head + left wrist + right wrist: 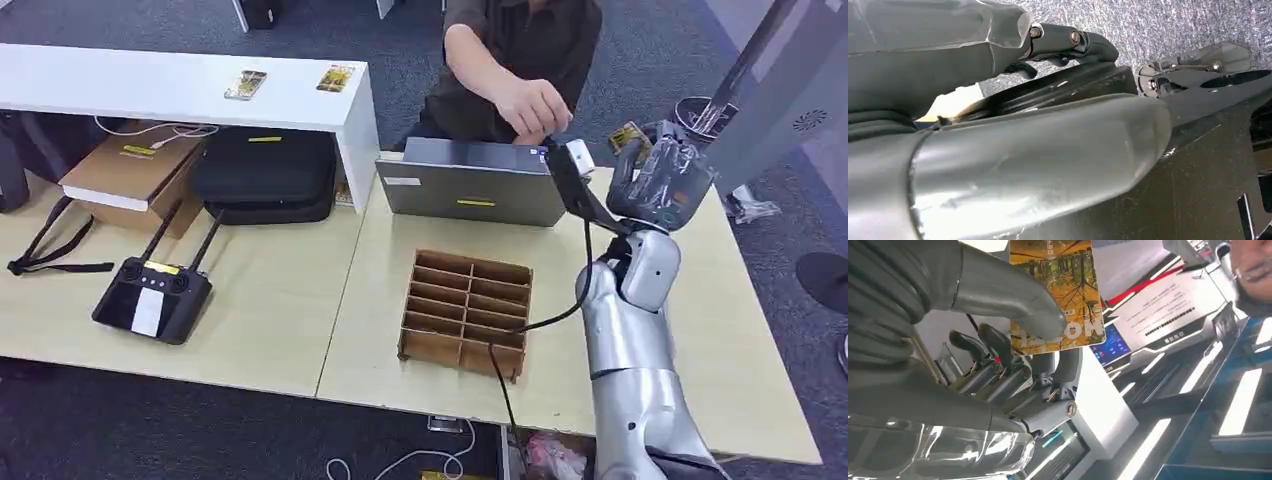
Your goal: Pass the card to the sensor for recognition and then transmit it.
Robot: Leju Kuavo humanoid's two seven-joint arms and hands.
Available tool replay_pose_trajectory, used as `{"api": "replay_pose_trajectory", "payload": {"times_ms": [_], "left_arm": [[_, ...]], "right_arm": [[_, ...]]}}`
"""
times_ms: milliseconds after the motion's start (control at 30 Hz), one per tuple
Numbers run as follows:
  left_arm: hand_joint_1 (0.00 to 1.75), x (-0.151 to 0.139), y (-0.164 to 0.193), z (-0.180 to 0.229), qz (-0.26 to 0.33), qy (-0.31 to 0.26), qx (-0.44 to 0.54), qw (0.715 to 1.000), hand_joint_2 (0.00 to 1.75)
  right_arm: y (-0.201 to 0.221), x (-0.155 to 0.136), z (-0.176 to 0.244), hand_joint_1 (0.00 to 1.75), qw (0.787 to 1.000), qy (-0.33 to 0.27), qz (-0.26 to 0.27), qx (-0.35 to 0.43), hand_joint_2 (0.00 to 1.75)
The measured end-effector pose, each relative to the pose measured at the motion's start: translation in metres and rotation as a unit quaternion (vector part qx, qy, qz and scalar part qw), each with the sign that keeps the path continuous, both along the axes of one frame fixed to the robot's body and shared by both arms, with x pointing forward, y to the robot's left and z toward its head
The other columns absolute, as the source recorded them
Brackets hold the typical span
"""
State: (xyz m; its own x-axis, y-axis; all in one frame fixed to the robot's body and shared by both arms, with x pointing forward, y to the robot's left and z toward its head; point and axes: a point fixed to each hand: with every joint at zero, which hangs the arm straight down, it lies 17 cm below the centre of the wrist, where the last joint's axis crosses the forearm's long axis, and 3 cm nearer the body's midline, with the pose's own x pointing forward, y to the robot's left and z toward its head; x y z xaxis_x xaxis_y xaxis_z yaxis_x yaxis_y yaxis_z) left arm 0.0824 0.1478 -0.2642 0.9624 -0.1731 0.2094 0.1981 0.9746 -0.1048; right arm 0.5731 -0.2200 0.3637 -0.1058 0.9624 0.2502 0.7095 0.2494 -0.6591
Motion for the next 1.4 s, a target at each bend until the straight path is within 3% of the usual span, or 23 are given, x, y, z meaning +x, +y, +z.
{"api": "replay_pose_trajectory", "payload": {"times_ms": [267,300,333,367,1233,1267,1300,1333,1400], "left_arm": [[0.00,0.004,-0.001,0.001,-0.003,-0.003,0.000,1.000,0.00],[0.00,0.004,-0.001,0.001,-0.005,-0.003,0.000,1.000,0.00],[0.00,0.004,-0.001,0.001,-0.006,-0.003,0.000,1.000,0.00],[0.00,0.004,-0.001,0.001,-0.008,-0.003,0.000,1.000,0.00],[0.00,0.005,-0.001,0.001,-0.005,-0.001,0.000,1.000,0.00],[0.00,0.005,-0.001,0.001,-0.005,-0.001,0.000,1.000,0.00],[0.00,0.005,-0.001,0.001,-0.005,-0.001,0.000,1.000,0.00],[0.00,0.005,-0.001,0.001,-0.005,-0.001,0.000,1.000,0.00],[0.00,0.004,-0.001,0.001,-0.005,-0.001,0.000,1.000,0.00]], "right_arm": [[0.013,0.007,0.006,1.73,1.000,0.003,0.010,-0.004,1.75],[0.012,0.008,0.006,1.52,1.000,0.004,0.010,-0.002,1.75],[0.011,0.008,0.005,1.52,1.000,0.005,0.010,-0.001,1.75],[0.011,0.009,0.004,1.75,1.000,0.007,0.012,0.000,1.75],[0.013,0.014,-0.006,1.71,1.000,0.019,0.023,0.005,1.75],[0.013,0.014,-0.006,0.00,1.000,0.019,0.024,0.005,1.75],[0.013,0.014,-0.006,0.00,0.999,0.020,0.024,0.007,1.75],[0.012,0.014,-0.006,0.00,0.999,0.020,0.024,0.010,0.00],[0.013,0.014,-0.006,0.00,0.999,0.020,0.026,0.010,0.00]]}}
